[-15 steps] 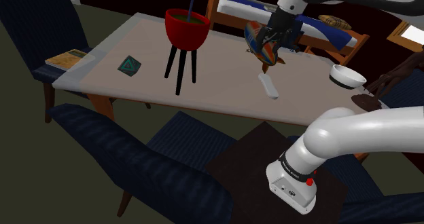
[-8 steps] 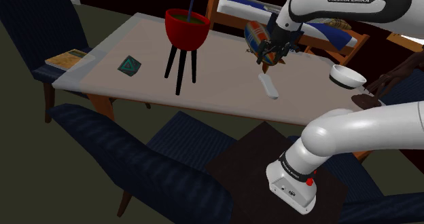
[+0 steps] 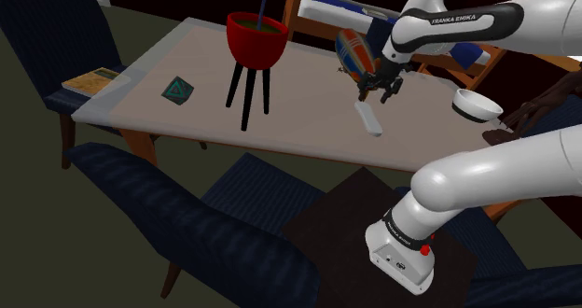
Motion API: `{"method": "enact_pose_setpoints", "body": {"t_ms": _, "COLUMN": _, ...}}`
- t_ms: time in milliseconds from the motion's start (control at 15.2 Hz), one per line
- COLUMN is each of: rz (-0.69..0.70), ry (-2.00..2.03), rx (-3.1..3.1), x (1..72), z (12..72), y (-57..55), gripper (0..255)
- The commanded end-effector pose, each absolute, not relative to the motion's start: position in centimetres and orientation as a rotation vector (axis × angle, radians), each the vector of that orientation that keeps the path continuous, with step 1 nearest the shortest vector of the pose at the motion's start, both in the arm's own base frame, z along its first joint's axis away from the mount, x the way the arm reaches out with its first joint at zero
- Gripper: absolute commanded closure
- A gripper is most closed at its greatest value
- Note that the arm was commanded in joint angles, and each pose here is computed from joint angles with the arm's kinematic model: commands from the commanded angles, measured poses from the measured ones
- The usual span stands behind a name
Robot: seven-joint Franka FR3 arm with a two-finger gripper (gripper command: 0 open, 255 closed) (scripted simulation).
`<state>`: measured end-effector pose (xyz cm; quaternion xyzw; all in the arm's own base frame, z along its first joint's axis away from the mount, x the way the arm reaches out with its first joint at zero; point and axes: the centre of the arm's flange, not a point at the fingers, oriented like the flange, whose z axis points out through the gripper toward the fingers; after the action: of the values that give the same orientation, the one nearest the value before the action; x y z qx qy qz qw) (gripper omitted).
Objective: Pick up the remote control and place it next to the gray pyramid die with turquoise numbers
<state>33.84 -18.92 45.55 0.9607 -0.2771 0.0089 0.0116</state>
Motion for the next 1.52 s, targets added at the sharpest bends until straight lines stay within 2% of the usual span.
{"method": "enact_pose_setpoints", "body": {"t_ms": 0, "rz": 0.014, "ry": -0.929, "rx": 2.979, "x": 33.4, "z": 43.6, "y": -21.0, "gripper": 0}}
{"method": "enact_pose_setpoints", "body": {"t_ms": 594, "rz": 0.003, "ry": -0.972, "rx": 2.968, "x": 33.1, "z": 38.4, "y": -22.4, "gripper": 0}}
{"method": "enact_pose_setpoints", "body": {"t_ms": 1122, "rz": 0.003, "ry": -0.972, "rx": 2.968, "x": 33.1, "z": 38.4, "y": -22.4, "gripper": 0}}
{"method": "enact_pose_setpoints", "body": {"t_ms": 1188, "rz": 0.003, "ry": -0.972, "rx": 2.968, "x": 33.1, "z": 38.4, "y": -22.4, "gripper": 255}}
{"method": "enact_pose_setpoints", "body": {"t_ms": 1452, "rz": 0.003, "ry": -0.972, "rx": 2.968, "x": 33.1, "z": 38.4, "y": -22.4, "gripper": 255}}
